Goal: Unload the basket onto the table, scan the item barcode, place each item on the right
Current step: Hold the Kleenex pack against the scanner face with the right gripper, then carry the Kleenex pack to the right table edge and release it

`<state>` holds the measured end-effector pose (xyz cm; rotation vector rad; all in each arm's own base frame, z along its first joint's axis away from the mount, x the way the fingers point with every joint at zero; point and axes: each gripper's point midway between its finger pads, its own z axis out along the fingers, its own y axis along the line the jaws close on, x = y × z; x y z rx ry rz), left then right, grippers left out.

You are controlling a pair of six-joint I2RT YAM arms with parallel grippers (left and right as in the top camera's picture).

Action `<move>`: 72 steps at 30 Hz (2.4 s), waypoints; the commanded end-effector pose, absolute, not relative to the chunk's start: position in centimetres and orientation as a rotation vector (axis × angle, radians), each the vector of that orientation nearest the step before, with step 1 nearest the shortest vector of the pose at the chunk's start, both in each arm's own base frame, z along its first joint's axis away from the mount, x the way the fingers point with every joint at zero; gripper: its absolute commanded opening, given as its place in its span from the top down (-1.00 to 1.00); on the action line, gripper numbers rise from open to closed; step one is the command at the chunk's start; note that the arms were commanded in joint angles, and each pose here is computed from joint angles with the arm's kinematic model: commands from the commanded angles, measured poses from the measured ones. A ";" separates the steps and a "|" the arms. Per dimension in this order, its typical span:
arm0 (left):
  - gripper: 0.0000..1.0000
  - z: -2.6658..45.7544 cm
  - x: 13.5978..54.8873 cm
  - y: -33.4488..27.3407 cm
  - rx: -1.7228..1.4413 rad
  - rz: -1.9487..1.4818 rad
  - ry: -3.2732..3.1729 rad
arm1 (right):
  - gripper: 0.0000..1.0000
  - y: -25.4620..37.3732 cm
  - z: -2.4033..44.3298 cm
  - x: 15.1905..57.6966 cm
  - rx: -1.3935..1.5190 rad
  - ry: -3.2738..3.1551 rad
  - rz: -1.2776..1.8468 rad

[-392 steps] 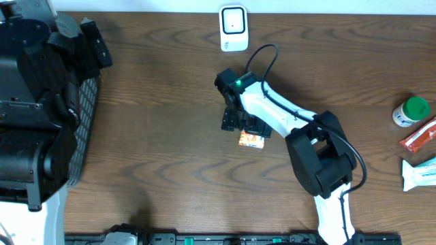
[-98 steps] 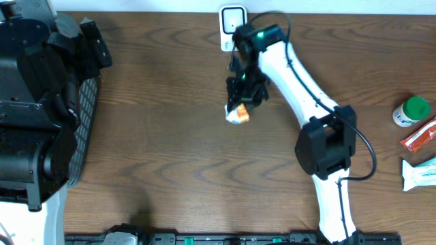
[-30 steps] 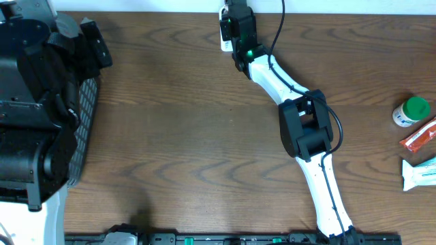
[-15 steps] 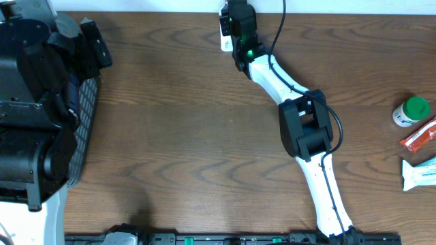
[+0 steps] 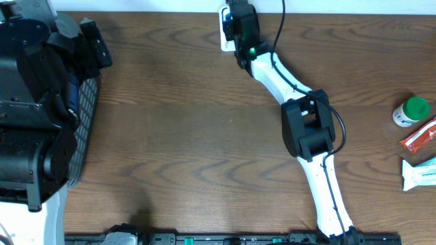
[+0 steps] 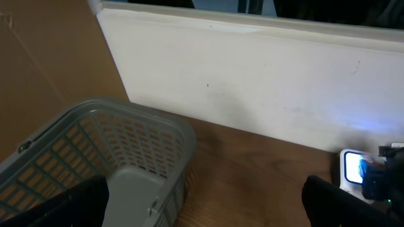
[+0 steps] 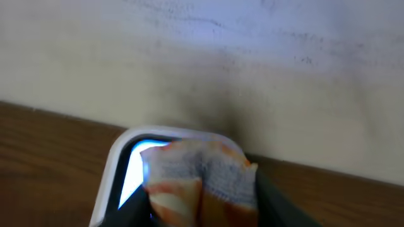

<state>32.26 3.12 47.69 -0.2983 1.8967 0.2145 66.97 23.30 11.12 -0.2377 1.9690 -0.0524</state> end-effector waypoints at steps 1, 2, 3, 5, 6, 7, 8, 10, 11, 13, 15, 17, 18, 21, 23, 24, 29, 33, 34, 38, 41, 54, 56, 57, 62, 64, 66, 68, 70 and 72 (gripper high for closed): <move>-0.96 47.6 32.1 3.3 -0.312 0.215 1.896 | 0.37 21.9 16.9 65.3 -0.194 2.001 -0.047; -0.95 47.6 32.1 3.3 -0.312 0.216 1.896 | 0.35 21.5 18.1 64.4 -0.193 2.029 -0.050; -0.96 47.6 32.1 3.3 -0.312 0.215 1.896 | 0.35 21.0 19.0 63.3 -0.197 2.063 -0.063; -0.96 47.6 32.1 3.3 -0.312 0.216 1.896 | 0.31 19.9 20.6 60.9 -0.209 2.140 -0.084; -0.96 47.6 32.1 3.3 -0.312 0.216 1.896 | 0.28 19.2 21.2 59.3 -0.205 2.191 -0.091; -0.96 47.6 32.1 3.3 -0.312 0.216 1.896 | 0.28 18.4 21.6 57.7 -0.190 2.250 -0.100; -0.96 47.6 32.1 3.3 -0.312 0.216 1.896 | 0.34 17.6 21.9 56.3 -0.179 2.296 -0.109; -0.96 47.6 32.1 3.3 -0.312 0.215 1.896 | 0.42 15.5 22.1 53.1 -0.120 2.411 -0.134; -0.96 47.6 32.1 3.3 -0.312 0.215 1.896 | 0.44 14.4 22.2 51.9 -0.088 2.456 -0.146; -0.96 47.6 32.1 3.3 -0.312 0.216 1.896 | 0.44 11.6 21.9 49.5 -0.029 2.555 -0.195; -0.95 47.6 32.1 3.3 -0.312 0.216 1.896 | 0.40 8.4 21.1 47.5 0.042 2.654 -0.264; -0.96 47.6 32.1 3.3 -0.312 0.216 1.896 | 0.38 4.4 20.0 45.3 0.142 2.762 -0.356; -0.96 47.6 32.1 3.3 -0.312 0.216 1.896 | 0.39 2.8 19.4 44.5 0.186 2.802 -0.398; -0.96 47.6 32.1 3.3 -0.312 0.215 1.896 | 0.43 -2.4 17.7 42.1 0.352 2.904 -0.494; -0.96 47.6 32.1 3.3 -0.312 0.216 1.896 | 0.39 -5.6 16.0 41.1 0.456 2.946 -0.524; -0.95 47.6 32.1 3.3 -0.312 0.215 1.896 | 0.35 -7.1 15.2 40.6 0.510 2.958 -0.534; -0.96 47.6 32.1 3.3 -0.312 0.215 1.896 | 0.37 -13.4 9.9 38.8 0.790 2.943 -0.545; -0.96 47.6 32.1 3.3 -0.312 0.216 1.896 | 0.43 -16.3 5.7 37.5 0.939 2.901 -0.514; -0.96 47.6 32.1 3.3 -0.312 0.216 1.896 | 0.43 -16.9 4.7 37.1 0.964 2.893 -0.514; -0.96 47.6 32.1 3.3 -0.312 0.216 1.896 | -0.50 -18.2 3.0 36.2 1.021 2.872 -0.508; -0.96 47.6 32.1 3.3 -0.312 0.216 1.896 | -0.99 -17.6 4.5 37.0 1.015 2.870 -0.445; -0.96 47.6 32.1 3.3 -0.312 0.215 1.896 | -0.98 -8.4 25.6 39.9 0.763 2.789 0.226; -0.96 47.6 32.1 3.3 -0.312 0.215 1.896 | -0.98 -6.9 28.4 39.6 0.652 2.731 0.302; -0.96 47.6 32.1 3.3 -0.312 0.216 1.896 | -0.99 -6.3 29.9 39.2 0.622 2.687 0.317; -0.96 47.6 32.1 3.3 -0.312 0.216 1.896 | -0.99 -4.8 37.2 36.1 0.490 2.484 0.283; -0.95 47.6 32.1 3.3 -0.312 0.216 1.896 | -0.98 -4.2 39.6 33.8 0.465 2.421 0.276; -0.96 47.6 32.1 3.3 -0.312 0.215 1.896 | -0.98 -3.8 41.8 31.8 0.444 2.354 0.266; -0.96 47.6 32.1 3.3 -0.312 0.216 1.896 | -0.98 -3.2 44.0 29.5 0.418 2.283 0.257; -0.96 47.6 32.1 3.3 -0.312 0.216 1.896 | -0.98 -2.7 45.7 27.4 0.397 2.223 0.249; -0.96 47.6 32.1 3.3 -0.312 0.216 1.896 | -0.98 -2.2 47.2 25.2 0.377 2.164 0.241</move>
